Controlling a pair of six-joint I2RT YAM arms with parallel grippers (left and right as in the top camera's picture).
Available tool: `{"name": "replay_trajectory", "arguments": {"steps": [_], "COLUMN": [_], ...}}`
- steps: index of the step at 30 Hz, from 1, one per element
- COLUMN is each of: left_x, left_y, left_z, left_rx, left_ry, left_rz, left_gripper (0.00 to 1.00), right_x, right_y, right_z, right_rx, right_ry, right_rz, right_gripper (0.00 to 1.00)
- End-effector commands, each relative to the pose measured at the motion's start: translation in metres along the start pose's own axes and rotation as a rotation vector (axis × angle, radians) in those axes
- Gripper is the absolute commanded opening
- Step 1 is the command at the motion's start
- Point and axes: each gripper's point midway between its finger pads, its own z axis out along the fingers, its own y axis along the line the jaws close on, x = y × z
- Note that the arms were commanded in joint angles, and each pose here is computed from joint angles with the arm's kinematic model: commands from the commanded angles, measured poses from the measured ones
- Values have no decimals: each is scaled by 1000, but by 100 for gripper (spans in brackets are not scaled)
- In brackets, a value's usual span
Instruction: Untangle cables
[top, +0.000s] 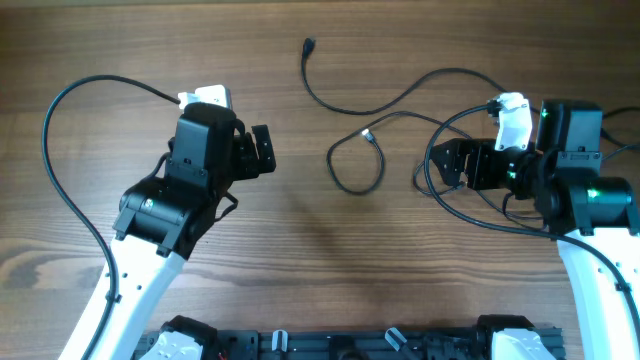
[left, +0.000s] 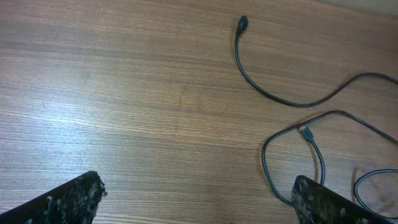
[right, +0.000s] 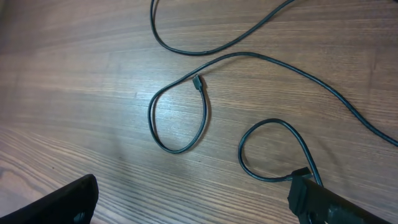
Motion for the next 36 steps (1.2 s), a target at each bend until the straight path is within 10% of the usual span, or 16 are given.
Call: {"name": "replay_trajectory", "arguments": {"steps": [1, 16, 36], "left_x": [-1, -8, -1], "left_y": [6, 6, 37], "left_z": [-1, -24, -60], "left_rx": [-23, 18, 317], "left_ry": [-11, -69, -811], "left_rz": [-15, -22, -82], "left_gripper": [100, 100, 100], "right_x": [-3, -3, -3], "right_y": [5, 5, 5], "right_z": [-1, -1, -1], "right_rx": [-19, -19, -19], "right_ry": [-6, -6, -6], "right_rz": [4, 4, 3], "right_gripper": [100, 100, 100]}}
